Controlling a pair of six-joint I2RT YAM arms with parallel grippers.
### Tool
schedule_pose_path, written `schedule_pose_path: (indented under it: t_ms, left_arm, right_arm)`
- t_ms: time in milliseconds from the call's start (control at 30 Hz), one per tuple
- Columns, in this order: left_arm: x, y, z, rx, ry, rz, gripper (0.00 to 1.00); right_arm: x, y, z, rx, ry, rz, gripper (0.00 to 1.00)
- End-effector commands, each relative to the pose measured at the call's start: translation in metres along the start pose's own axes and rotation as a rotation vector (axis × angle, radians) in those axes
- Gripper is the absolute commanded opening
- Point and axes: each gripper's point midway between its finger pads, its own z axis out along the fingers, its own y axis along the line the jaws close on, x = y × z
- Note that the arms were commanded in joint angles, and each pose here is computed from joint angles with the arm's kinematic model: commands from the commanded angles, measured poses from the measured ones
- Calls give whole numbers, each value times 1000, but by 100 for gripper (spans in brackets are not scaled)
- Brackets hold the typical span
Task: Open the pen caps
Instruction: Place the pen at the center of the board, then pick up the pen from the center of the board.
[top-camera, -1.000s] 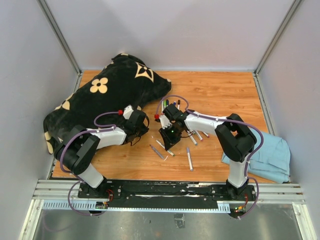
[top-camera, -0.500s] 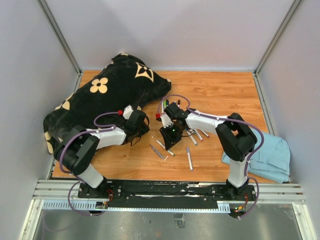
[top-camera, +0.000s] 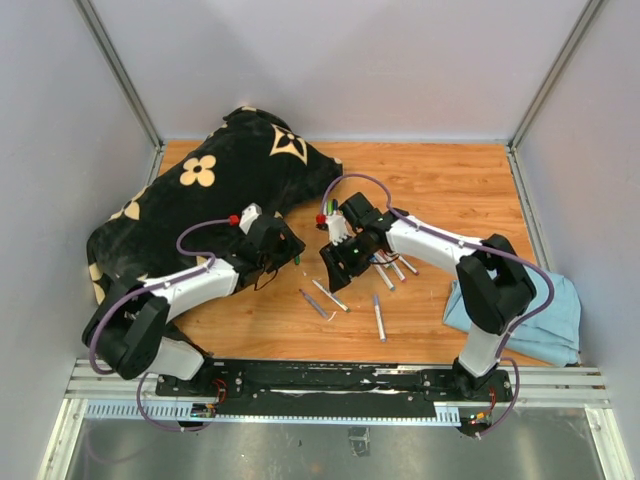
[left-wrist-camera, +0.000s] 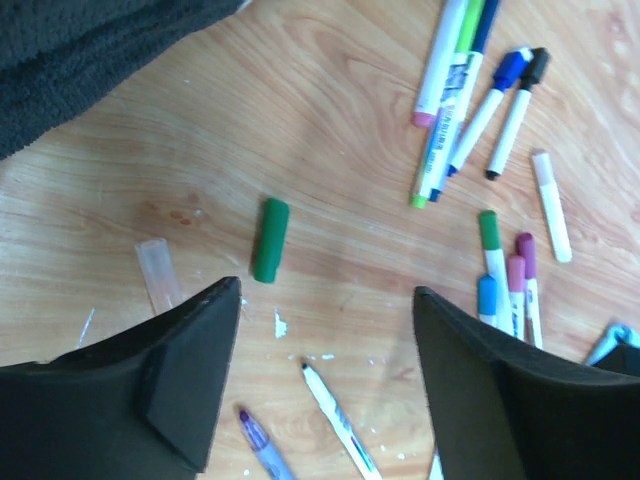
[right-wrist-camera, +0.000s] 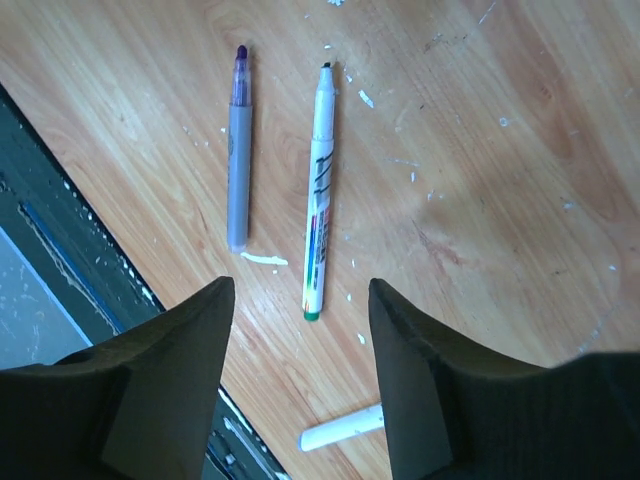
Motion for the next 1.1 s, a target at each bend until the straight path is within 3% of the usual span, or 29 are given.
schedule_pose_path:
  t_ms: [0,133,233,567,767,1067]
  left_arm:
    - [-12,-21,-25,71,-4,2,77]
    - [-38,-48,-57,116,-45,9,93]
    - [-57,-78,-87,176,-91,11,99]
    - [-110,-195,-213,458,-197,-18,99]
    - [-125,-213,-251,568,-211,-43,99]
    - [-121,-229,-270,644,-193,-57,99]
  right_arm:
    - [-12,8,-32,-28,-60,-85,61]
    - [-12,15,-54,-62,-91,-143,65]
    - [-11,16,-71,-101,-113,-185,68]
    - [-13,-3,-134,-198,-279,-268,75]
    - [-11,-17,-146,-191,-319,-242,75]
    - [-11,-17,-153,-191,-342,-252,75]
